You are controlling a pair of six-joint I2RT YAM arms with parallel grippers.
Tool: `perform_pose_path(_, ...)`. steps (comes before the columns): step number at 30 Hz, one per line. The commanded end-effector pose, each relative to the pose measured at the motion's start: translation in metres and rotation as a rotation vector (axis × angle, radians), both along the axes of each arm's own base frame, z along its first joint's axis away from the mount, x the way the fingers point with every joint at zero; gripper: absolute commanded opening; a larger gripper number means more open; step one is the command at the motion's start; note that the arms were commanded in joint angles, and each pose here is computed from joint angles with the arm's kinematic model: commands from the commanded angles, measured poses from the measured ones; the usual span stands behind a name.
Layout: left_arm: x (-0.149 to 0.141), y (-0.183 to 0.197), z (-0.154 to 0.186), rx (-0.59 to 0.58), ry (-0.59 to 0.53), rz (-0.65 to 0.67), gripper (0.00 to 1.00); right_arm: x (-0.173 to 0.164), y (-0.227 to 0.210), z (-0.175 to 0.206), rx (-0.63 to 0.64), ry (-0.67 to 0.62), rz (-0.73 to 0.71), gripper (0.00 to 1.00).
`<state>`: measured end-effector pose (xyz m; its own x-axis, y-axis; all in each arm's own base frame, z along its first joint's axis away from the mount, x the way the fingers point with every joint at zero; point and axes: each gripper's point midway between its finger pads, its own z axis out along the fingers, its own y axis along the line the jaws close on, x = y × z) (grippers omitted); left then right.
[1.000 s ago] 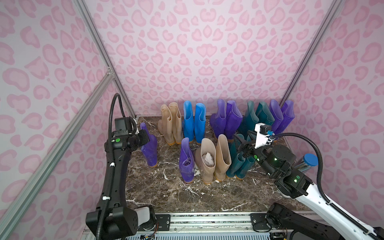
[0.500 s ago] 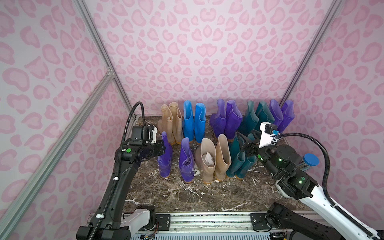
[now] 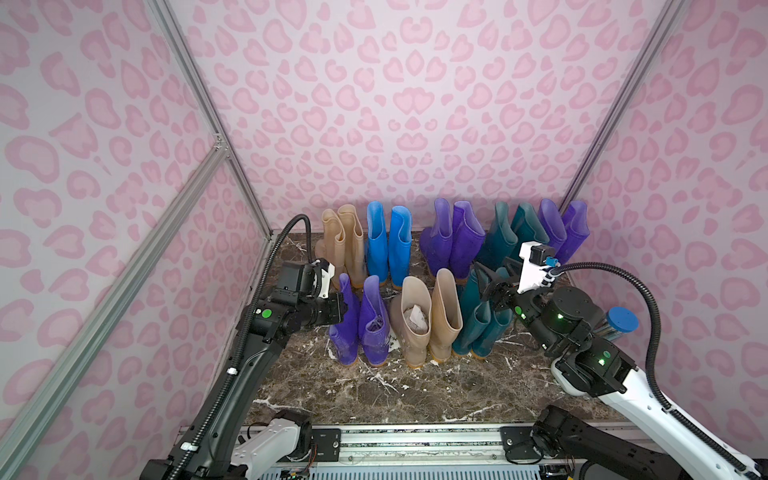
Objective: Match and arrange rain boots in pairs
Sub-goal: Pair a pair of rain boots at the center of the board.
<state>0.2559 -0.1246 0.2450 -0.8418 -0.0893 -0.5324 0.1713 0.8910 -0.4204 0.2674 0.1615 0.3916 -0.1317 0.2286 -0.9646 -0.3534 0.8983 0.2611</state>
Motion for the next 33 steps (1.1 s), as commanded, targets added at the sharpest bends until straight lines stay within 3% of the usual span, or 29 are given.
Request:
perform_pose_path(1,0.006,-0.006,0.006,0.002,-0.056,-0.054,0.02,0.0,-0.001,0.002,0.006,0.002,-0.004,0.82)
perform_pose_path(5,0.008,-0.006,0.006,0.017,-0.053,-0.06,0.07,0.001,-0.002,0.0,-0.006,0.006,-0.013,0.83)
perform_pose_path(10,0.009,0.0,0.023,0.043,-0.098,-0.046,0.42,0.001,-0.003,0.002,-0.016,0.008,-0.017,0.82)
perform_pose_path(15,0.006,0.007,0.043,0.077,-0.151,-0.045,0.63,0.003,0.0,0.002,-0.027,0.01,-0.012,0.83)
perform_pose_path(19,0.006,0.019,0.061,0.129,-0.202,-0.011,0.72,0.005,0.002,0.003,-0.034,0.01,-0.009,0.82)
perform_pose_path(26,0.008,0.03,0.078,0.146,-0.284,0.053,0.78,0.007,0.005,0.003,-0.045,0.007,-0.006,0.83)
perform_pose_path(29,0.009,0.038,0.083,0.159,-0.309,0.096,0.87,0.006,0.012,0.003,-0.056,-0.015,0.031,0.84)
perform_pose_path(31,0.008,0.043,0.09,0.17,-0.345,0.121,0.99,0.002,0.021,0.01,-0.052,-0.044,0.088,0.91)
perform_pose_path(33,0.008,0.049,0.097,0.179,-0.391,0.149,0.99,-0.002,0.025,0.016,-0.054,-0.069,0.119,0.99)
